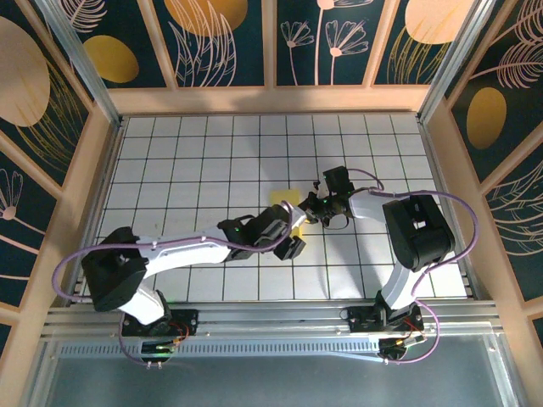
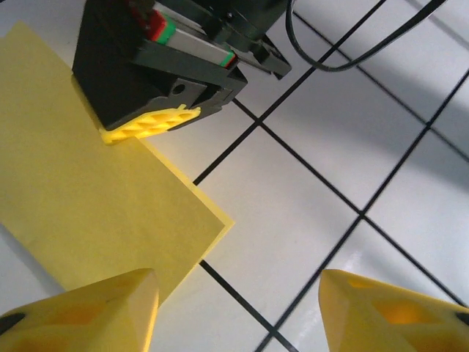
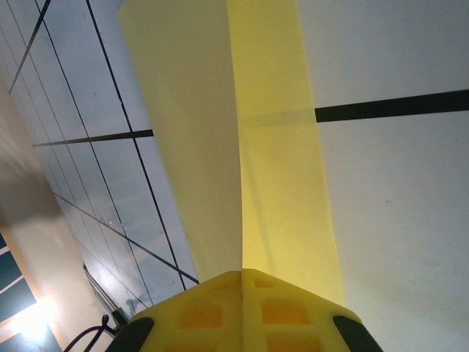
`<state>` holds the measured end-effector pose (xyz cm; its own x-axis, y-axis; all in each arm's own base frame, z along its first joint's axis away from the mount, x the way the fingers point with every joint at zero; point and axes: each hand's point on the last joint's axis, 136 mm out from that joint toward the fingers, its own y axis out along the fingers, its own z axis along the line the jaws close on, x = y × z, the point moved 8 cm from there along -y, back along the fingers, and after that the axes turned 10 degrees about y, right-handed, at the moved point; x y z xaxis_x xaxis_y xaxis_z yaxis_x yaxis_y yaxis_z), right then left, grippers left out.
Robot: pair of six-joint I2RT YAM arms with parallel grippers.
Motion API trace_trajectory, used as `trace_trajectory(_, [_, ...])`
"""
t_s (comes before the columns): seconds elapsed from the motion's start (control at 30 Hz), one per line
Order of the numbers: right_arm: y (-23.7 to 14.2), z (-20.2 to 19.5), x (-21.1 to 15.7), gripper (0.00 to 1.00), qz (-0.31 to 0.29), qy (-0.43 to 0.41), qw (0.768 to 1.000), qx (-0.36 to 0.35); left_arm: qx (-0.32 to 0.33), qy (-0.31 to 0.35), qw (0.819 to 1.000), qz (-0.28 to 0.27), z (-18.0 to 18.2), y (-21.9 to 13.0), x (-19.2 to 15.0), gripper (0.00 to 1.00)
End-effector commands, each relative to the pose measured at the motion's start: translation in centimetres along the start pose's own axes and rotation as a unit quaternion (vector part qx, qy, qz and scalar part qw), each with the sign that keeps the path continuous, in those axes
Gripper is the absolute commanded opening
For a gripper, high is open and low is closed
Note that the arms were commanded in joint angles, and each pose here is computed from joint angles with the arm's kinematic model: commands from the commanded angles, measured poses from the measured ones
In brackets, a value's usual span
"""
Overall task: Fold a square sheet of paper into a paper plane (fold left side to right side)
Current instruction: Fold the triangle a second time at the center of the table.
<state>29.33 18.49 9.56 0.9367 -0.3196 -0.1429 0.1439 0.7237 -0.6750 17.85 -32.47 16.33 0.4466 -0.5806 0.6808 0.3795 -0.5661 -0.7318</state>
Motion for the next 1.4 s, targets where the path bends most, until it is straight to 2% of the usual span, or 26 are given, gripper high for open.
trace_trajectory(0.0, [-0.7,1.0,0.1,0.01,0.000,-0.001,1.000,0.011,0.064,0.058,0.996,0.027,-0.1,1.1,0.1,0.63])
trace_trajectory(0.2, [-0.8,1.0,0.1,0.01,0.000,0.000,1.000,0.012,0.091,0.076,0.992,0.053,-0.4,3.6,-0.2,0.67])
trace_trajectory(0.3, [-0.8,1.0,0.1,0.02,0.000,-0.001,1.000,0.013,0.096,0.078,0.990,0.067,-0.3,4.4,-0.3,0.75])
trace_trajectory(0.5, [-0.7,0.8,0.1,0.02,0.001,0.002,1.000,0.014,0.121,0.073,0.986,0.083,0.0,5.3,-0.8,0.73])
trace_trajectory(0.57, [-0.7,0.8,0.0,0.02,0.002,0.002,1.000,0.015,0.126,0.071,0.986,0.086,0.1,5.6,-0.8,0.65])
trace_trajectory(1.0, [-1.2,1.6,0.5,0.03,-0.006,-0.013,1.000,0.018,0.114,0.057,0.990,0.066,-0.1,4.8,-0.2,0.01])
trace_trajectory(1.23, [-3.3,3.1,1.4,0.16,-0.033,-0.034,0.998,0.036,0.068,0.019,0.996,0.055,0.7,4.6,0.4,0.00])
trace_trajectory(1.37, [-5.5,3.3,2.0,0.30,-0.070,-0.044,0.996,0.039,0.010,-0.018,0.999,0.038,1.8,4.0,0.7,0.00])
